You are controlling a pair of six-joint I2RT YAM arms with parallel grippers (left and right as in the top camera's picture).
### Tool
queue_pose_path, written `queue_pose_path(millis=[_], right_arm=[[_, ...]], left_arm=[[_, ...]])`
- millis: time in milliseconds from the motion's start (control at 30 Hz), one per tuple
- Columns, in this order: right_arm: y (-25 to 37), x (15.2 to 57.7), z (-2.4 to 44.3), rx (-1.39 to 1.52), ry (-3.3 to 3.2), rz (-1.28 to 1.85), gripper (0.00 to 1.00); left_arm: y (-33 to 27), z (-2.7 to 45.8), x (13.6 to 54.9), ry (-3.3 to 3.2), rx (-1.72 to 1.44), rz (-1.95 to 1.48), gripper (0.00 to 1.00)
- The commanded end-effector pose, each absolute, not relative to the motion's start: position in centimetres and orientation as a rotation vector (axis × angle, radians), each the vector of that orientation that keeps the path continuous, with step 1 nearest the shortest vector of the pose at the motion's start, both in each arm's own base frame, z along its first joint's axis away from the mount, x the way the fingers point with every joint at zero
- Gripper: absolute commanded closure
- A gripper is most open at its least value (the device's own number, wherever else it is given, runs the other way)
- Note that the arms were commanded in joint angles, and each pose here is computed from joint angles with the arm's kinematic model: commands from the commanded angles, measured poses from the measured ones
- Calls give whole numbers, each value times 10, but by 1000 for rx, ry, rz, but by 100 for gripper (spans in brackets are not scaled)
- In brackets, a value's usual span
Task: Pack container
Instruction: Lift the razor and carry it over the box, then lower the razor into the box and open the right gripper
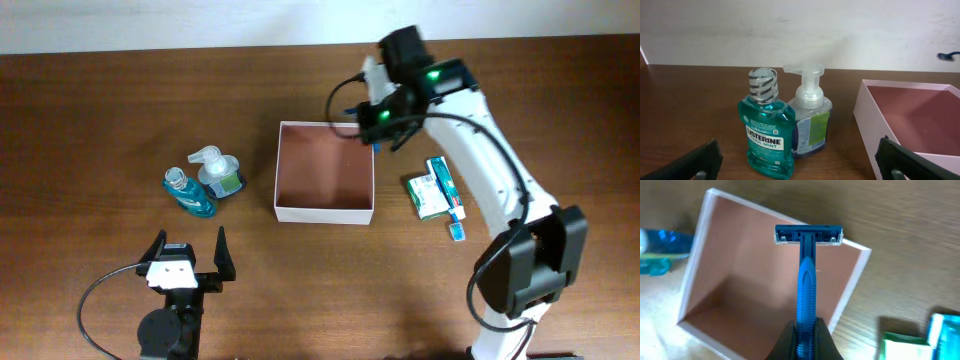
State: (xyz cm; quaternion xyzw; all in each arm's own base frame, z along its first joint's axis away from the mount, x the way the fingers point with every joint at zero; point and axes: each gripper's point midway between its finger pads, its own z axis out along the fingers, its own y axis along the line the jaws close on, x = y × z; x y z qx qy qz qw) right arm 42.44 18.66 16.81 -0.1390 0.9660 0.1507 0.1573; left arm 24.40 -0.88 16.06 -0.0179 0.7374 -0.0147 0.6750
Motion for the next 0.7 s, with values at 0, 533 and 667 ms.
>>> queue_pose_path(millis=[0,533,667], right_arm=[[206,418,168,-425,2768,433,96],[214,413,102,-85,2827,298,96],[214,414,85,-146,2795,244,96]], left_arm=[[-9,159,244,1658,-39,-39,1],[-9,159,244,1658,-39,-39,1],[-9,159,244,1658,-39,-39,1]])
